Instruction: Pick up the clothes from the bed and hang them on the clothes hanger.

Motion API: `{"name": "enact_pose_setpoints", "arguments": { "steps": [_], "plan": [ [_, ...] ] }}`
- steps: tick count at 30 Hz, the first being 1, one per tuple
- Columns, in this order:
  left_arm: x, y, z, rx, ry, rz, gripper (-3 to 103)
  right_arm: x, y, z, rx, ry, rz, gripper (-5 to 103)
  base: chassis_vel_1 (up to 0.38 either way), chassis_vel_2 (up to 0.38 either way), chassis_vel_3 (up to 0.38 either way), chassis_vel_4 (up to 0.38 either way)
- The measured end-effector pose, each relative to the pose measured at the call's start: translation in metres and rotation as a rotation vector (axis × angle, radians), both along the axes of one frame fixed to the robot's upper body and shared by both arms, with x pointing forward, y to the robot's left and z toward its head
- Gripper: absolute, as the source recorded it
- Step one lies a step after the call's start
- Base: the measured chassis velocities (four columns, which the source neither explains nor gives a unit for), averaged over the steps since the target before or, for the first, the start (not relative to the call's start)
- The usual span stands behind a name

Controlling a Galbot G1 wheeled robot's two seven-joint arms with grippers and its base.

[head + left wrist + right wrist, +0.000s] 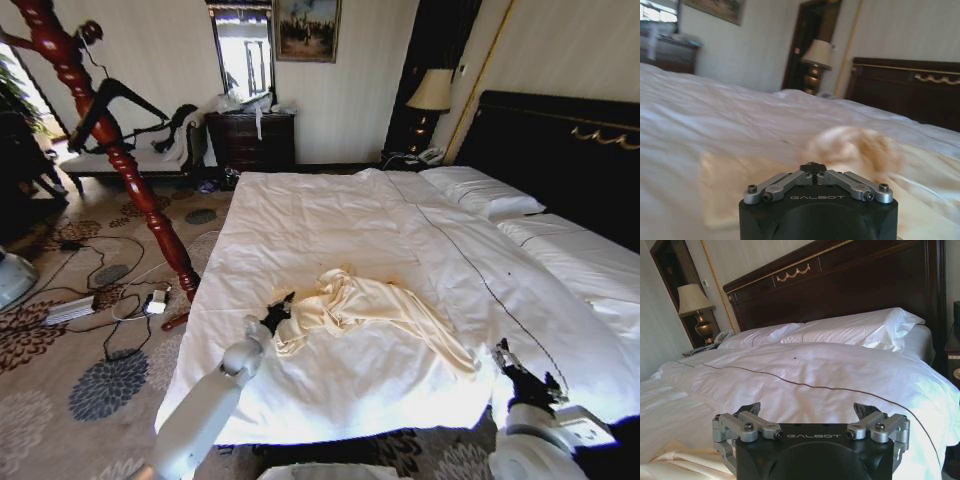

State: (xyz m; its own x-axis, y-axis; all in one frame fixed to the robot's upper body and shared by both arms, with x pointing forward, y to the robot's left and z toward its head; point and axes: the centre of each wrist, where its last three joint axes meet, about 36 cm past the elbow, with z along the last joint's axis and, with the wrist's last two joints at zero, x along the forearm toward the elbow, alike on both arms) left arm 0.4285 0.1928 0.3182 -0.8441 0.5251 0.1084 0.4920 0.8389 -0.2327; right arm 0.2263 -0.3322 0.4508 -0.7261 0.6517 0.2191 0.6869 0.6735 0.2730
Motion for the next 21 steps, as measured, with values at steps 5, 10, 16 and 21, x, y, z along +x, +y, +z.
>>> {"name": "enact_pose_setpoints", "arguments": {
  "steps": [5, 10, 16, 21],
  "plan": [
    [-0.031, -0.034, -0.020, 0.027, 0.014, -0.082, 7, -0.001, 0.001, -0.002, -0.004, 0.005, -0.003, 100, 0.000, 0.000, 0.000, 0.000],
    [-0.036, -0.074, -0.028, -0.009, 0.027, -0.105, 24, -0.006, 0.000, 0.000, -0.013, 0.008, -0.011, 100, 0.000, 0.000, 0.000, 0.000],
    [-0.037, -0.110, -0.025, -0.057, 0.046, -0.124, 51, -0.011, -0.001, 0.004, -0.026, 0.006, -0.021, 100, 0.000, 0.000, 0.000, 0.000],
    [-0.041, -0.122, -0.022, -0.090, 0.069, -0.117, 68, -0.014, -0.001, 0.006, -0.033, 0.007, -0.024, 100, 0.000, 0.000, 0.000, 0.000]
  ]
}}
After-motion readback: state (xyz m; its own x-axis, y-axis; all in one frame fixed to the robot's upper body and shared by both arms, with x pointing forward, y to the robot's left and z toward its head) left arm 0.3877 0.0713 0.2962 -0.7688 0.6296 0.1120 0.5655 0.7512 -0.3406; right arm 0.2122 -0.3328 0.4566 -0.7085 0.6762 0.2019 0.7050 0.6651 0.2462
